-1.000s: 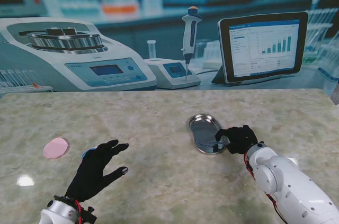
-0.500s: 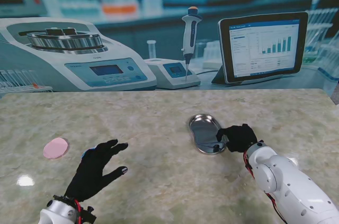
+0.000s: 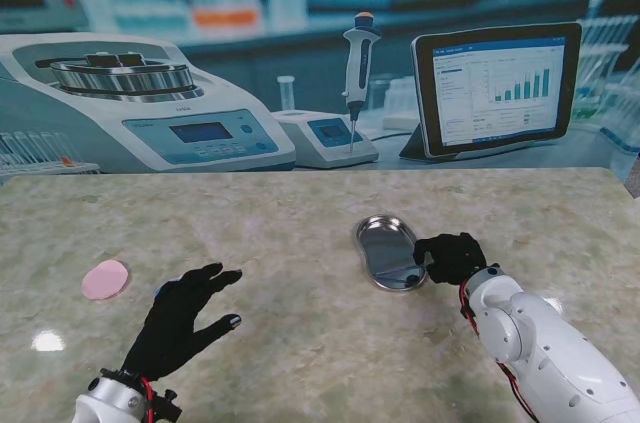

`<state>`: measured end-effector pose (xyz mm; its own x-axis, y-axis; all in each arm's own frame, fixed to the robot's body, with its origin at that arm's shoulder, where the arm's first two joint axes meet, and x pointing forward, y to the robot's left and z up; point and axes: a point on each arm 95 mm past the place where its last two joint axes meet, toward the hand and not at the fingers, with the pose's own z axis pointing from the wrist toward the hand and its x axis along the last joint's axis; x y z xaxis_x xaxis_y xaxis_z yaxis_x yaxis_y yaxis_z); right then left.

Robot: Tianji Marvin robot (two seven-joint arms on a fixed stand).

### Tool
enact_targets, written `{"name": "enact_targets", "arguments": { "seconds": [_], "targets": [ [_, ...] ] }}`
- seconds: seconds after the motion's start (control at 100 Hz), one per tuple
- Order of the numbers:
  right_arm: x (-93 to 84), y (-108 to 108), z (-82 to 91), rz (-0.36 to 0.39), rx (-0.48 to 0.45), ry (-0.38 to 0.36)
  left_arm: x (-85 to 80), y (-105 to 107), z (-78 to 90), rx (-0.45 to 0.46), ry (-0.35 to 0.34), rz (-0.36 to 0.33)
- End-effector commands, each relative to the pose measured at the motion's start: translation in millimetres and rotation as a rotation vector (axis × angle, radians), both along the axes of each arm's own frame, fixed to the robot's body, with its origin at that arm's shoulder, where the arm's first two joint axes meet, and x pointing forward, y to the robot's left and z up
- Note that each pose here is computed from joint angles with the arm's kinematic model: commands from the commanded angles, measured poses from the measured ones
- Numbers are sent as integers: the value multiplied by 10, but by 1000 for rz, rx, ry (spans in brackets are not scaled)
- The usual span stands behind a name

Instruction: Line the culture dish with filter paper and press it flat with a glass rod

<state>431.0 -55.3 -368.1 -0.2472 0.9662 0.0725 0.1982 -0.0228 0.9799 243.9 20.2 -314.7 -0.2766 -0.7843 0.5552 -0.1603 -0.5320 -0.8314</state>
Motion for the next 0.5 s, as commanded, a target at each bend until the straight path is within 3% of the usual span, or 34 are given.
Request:
{"name": "enact_targets", "arguments": {
  "seconds": [0.0,0.49],
  "targets": [
    [-22,28,2,-4,11,-1,-19,-11,5,-1,2,0],
    [-38,6,80,-50,104,-41,-18,-13,5,0,5,2]
  ]
}}
